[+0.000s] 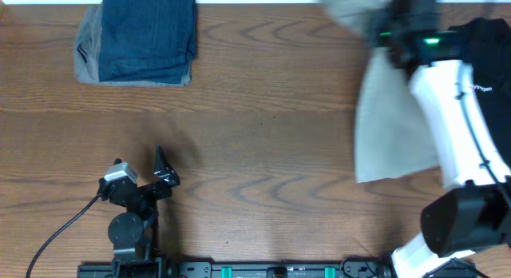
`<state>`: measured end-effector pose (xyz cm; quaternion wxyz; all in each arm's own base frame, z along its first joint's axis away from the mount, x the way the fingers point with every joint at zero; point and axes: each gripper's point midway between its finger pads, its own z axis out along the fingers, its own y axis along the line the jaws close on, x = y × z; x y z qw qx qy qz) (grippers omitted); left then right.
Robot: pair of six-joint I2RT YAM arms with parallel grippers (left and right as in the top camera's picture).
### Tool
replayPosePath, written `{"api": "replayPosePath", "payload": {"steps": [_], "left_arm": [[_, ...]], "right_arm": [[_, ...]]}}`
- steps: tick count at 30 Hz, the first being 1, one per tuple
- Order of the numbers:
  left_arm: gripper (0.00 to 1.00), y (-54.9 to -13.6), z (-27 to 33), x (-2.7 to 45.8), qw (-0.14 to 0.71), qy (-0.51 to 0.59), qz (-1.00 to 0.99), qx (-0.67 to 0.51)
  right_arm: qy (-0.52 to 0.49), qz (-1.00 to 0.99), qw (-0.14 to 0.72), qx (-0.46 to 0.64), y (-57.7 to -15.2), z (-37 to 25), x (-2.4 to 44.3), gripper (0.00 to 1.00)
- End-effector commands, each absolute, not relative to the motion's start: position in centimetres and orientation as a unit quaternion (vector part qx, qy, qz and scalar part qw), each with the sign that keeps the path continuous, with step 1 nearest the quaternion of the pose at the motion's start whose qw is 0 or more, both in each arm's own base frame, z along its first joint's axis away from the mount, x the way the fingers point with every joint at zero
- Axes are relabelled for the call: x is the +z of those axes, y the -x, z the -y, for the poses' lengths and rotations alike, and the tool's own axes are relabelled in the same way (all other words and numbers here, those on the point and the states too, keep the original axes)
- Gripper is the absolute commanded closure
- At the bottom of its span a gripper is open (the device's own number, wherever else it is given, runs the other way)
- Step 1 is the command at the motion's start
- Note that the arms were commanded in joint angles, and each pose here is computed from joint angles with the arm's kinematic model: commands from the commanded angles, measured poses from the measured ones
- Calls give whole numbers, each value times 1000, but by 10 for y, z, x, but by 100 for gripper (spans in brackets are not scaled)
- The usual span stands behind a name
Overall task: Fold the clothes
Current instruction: 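Lift the khaki shorts and drag them left to the table center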
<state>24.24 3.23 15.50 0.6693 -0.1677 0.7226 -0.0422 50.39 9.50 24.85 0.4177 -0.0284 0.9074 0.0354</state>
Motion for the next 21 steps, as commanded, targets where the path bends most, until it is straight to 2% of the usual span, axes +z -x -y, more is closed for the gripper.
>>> {"api": "replayPosePath", "payload": {"steps": [1,7,11,15,21], "left_arm": [[2,-241,-35,137,651,169,-740,-30],[2,-241,-35,137,651,169,-740,-30],[2,-241,-35,137,651,169,-740,-30],[2,-241,-35,137,651,169,-740,-30],[2,-241,-35,137,651,169,-740,-30]], "right_arm": [[106,-907,394,99,-486,-189,231,99],[197,-921,311,131,-438,-311,150,99],[245,-924,261,136,-398,-361,103,99],[273,-918,251,144,-371,-390,97,99],[271,-915,238,180,-338,-407,124,99]]}}
